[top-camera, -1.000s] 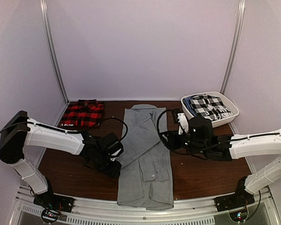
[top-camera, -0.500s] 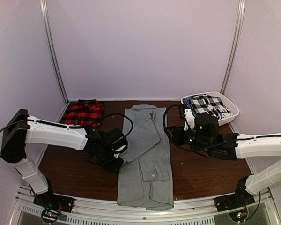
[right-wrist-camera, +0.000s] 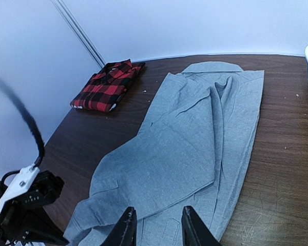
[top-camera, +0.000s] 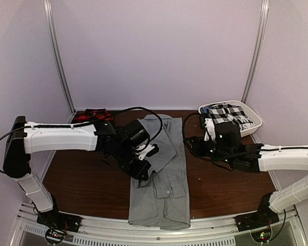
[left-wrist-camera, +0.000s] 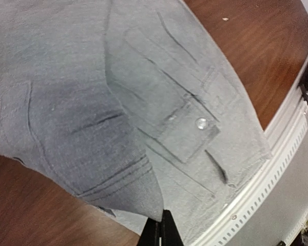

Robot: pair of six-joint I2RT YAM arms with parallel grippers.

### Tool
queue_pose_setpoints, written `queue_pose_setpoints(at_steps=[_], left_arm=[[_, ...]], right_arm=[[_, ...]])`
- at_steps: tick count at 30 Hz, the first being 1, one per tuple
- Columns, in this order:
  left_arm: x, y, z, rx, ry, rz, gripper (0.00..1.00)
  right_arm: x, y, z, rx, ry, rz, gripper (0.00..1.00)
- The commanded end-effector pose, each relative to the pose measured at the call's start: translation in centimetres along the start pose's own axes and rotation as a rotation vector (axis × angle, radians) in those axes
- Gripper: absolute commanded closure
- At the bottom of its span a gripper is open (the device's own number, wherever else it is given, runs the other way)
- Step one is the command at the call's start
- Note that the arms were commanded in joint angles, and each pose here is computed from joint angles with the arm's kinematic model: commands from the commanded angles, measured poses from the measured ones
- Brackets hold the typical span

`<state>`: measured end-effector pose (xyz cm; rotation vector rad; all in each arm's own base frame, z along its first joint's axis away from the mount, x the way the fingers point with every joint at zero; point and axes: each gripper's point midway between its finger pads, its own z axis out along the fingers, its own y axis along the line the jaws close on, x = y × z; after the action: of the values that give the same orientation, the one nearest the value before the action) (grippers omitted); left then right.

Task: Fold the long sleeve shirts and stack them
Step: Place the rectangle-folded shirt in the left sleeve.

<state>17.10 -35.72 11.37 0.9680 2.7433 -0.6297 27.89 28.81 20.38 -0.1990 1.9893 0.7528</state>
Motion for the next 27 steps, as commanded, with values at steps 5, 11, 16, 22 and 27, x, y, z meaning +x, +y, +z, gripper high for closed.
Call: queue_pose_setpoints(at_steps=[5, 11, 16, 22, 27], left_arm=[[2.9, -4.7, 2.5, 0.145, 0.172, 0.107, 1.0], [2.1, -4.0, 3.1, 0.096, 0.153, 0.091, 0.81], [-0.6, -2.8, 1.2, 0.005, 0.037, 0.053, 0.51], [-6.5, 2.5, -2.6, -0.073, -0.174, -0.081, 0.48], [-12.1, 7.5, -4.6, -0.088, -0.349, -0.129, 0.48]], right_arm=[[1.6, 0.1, 1.0, -0.125, 0.079, 0.123, 0.69], [4.0, 0.8, 2.8, -0.189, 0.155, 0.162, 0.69], [5.4, 0.7, 4.4, -0.208, 0.196, 0.202, 0.69], [6.2, -0.4, 6.2, -0.22, 0.216, 0.284, 0.69], [7.2, -2.3, 7.3, -0.167, 0.228, 0.328, 0.69]])
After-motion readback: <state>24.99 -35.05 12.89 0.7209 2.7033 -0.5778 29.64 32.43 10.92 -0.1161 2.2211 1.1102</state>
